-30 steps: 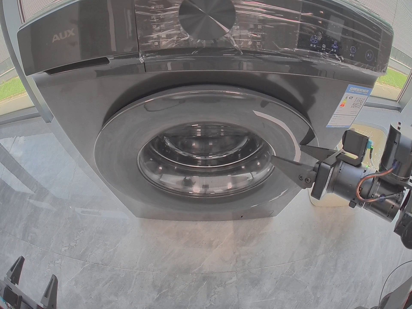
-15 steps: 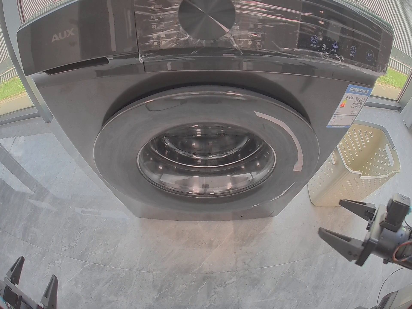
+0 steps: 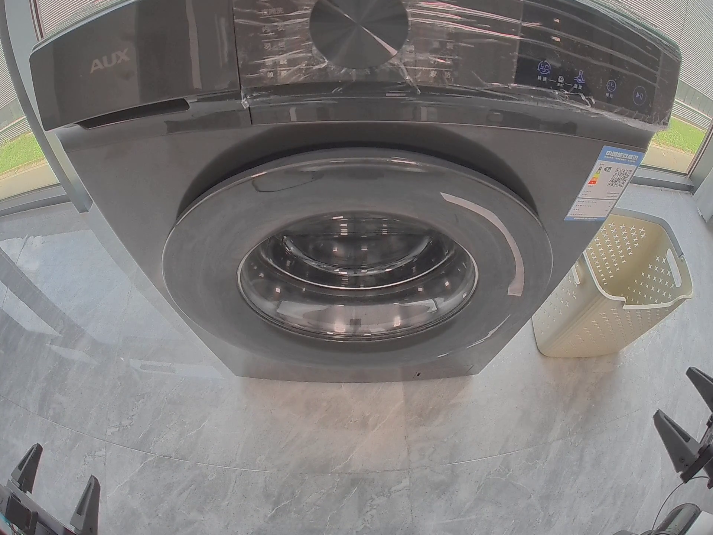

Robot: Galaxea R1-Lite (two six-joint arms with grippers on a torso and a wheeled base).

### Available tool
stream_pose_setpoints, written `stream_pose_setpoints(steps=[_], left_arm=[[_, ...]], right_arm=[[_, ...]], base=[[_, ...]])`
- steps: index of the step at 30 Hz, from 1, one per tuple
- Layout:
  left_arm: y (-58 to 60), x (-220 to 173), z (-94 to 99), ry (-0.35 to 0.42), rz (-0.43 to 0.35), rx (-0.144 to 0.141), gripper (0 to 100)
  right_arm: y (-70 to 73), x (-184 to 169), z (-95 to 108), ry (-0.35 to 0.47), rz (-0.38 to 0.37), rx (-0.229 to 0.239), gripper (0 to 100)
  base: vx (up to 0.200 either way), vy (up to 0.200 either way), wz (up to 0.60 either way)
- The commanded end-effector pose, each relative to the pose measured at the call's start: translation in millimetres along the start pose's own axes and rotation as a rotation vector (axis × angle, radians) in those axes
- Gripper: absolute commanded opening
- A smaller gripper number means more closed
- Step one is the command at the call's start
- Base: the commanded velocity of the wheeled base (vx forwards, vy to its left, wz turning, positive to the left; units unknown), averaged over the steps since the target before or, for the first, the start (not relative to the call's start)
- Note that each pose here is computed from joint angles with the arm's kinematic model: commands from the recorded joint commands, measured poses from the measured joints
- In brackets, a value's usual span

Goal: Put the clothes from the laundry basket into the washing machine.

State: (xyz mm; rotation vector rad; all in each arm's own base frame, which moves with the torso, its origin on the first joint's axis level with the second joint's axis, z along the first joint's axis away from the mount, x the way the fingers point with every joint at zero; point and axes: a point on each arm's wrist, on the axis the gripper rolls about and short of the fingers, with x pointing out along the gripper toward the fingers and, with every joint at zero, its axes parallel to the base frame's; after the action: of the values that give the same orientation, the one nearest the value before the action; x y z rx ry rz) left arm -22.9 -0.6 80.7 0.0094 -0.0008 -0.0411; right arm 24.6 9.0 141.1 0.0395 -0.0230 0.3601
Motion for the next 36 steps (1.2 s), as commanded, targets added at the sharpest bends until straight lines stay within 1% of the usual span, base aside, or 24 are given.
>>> stream_pose_setpoints(steps=[1,2,3,4,8,10,11,12,13,14,16,17,18,19,20,21,22,23,27,29,33,36], left_arm=[[-0.1,0,-5.2,0.001,0.0,0.0,100],[-0.1,0,-5.2,0.001,0.0,0.0,100],[-0.1,0,-5.3,0.002,0.0,0.0,100],[-0.1,0,-5.3,0.002,0.0,0.0,100],[-0.1,0,-5.3,0.002,0.0,0.0,100],[-0.1,0,-5.2,0.001,0.0,0.0,100],[-0.1,0,-5.3,0.002,0.0,0.0,100],[-0.1,0,-5.2,0.001,0.0,0.0,100],[-0.1,0,-5.2,0.001,0.0,0.0,100],[-0.1,0,-5.2,0.001,0.0,0.0,100],[-0.1,0,-5.3,0.002,0.0,0.0,100],[-0.1,0,-5.3,0.002,0.0,0.0,100],[-0.1,0,-5.3,0.002,0.0,0.0,100],[-0.1,0,-5.3,0.002,0.0,0.0,100],[-0.1,0,-5.2,0.001,0.0,0.0,100],[-0.1,0,-5.3,0.002,0.0,-0.002,100],[-0.1,0,-5.2,0.001,0.0,-0.002,100],[-0.1,0,-5.2,0.001,0.0,-0.002,100],[-0.1,0,-5.2,0.001,0.0,-0.002,100],[-0.1,0,-5.2,0.001,0.0,-0.002,100],[-0.1,0,-5.2,0.001,0.0,-0.002,100],[-0.1,0,-5.2,0.001,0.0,-0.002,100]], right_arm=[[3.5,-34,-6,-0.16,-0.113,-0.048,100],[3.6,-35,-6,-0.16,-0.114,-0.049,100],[4.7,-38,-10,-0.176,-0.153,-0.056,100],[5.2,-40,-14,-0.181,-0.17,-0.058,100],[6.6,-45,-38,-0.152,-0.197,-0.059,100],[8.2,-49,-50,-0.101,-0.231,-0.055,100],[8.1,-49,-56,-0.054,-0.257,-0.046,100],[7.8,-49,-59,-0.03,-0.273,-0.039,100],[7.6,-49,-59,-0.023,-0.29,-0.037,100],[6.9,-50,-58,-0.018,-0.328,-0.036,100],[4.5,-51,-58,-0.019,-0.443,-0.03,100],[4.1,-51,-58,-0.018,-0.462,-0.028,100],[3.5,-52,-58,-0.014,-0.502,-0.02,100],[3.5,-52,-58,-0.013,-0.5,-0.018,100],[3.9,-52,-58,-0.005,-0.484,-0.013,100],[5.4,-51,-61,0.012,-0.405,0.004,100],[5.8,-50,-63,0.018,-0.371,-0.006,100],[6.0,-49,-65,0.024,-0.346,-0.028,100],[5.9,-50,-64,0.027,-0.36,-0.018,100],[6.1,-50,-64,0.022,-0.346,-0.035,100],[6.1,-50,-64,0.023,-0.348,-0.03,100],[5.9,-50,-64,0.022,-0.351,-0.035,100]], base=[[0.0,0.0,0.0],[0.0,0.0,0.0],[0.0,0.0,0.0],[0.0,0.0,0.0],[0.0,0.0,0.0],[0.0,0.0,0.0],[0.0,0.0,0.0],[0.0,0.0,0.0],[0.0,0.0,0.0],[0.0,0.0,0.0],[0.0,0.0,0.0],[0.0,0.0,0.0],[0.0,0.0,0.0],[0.0,0.0,0.0],[0.0,0.0,0.0],[0.0,0.0,0.0],[0.0,0.0,0.0],[0.0,0.0,0.0],[0.0,0.0,0.0],[0.0,0.0,0.0],[0.0,0.0,0.0],[0.0,0.0,0.0]])
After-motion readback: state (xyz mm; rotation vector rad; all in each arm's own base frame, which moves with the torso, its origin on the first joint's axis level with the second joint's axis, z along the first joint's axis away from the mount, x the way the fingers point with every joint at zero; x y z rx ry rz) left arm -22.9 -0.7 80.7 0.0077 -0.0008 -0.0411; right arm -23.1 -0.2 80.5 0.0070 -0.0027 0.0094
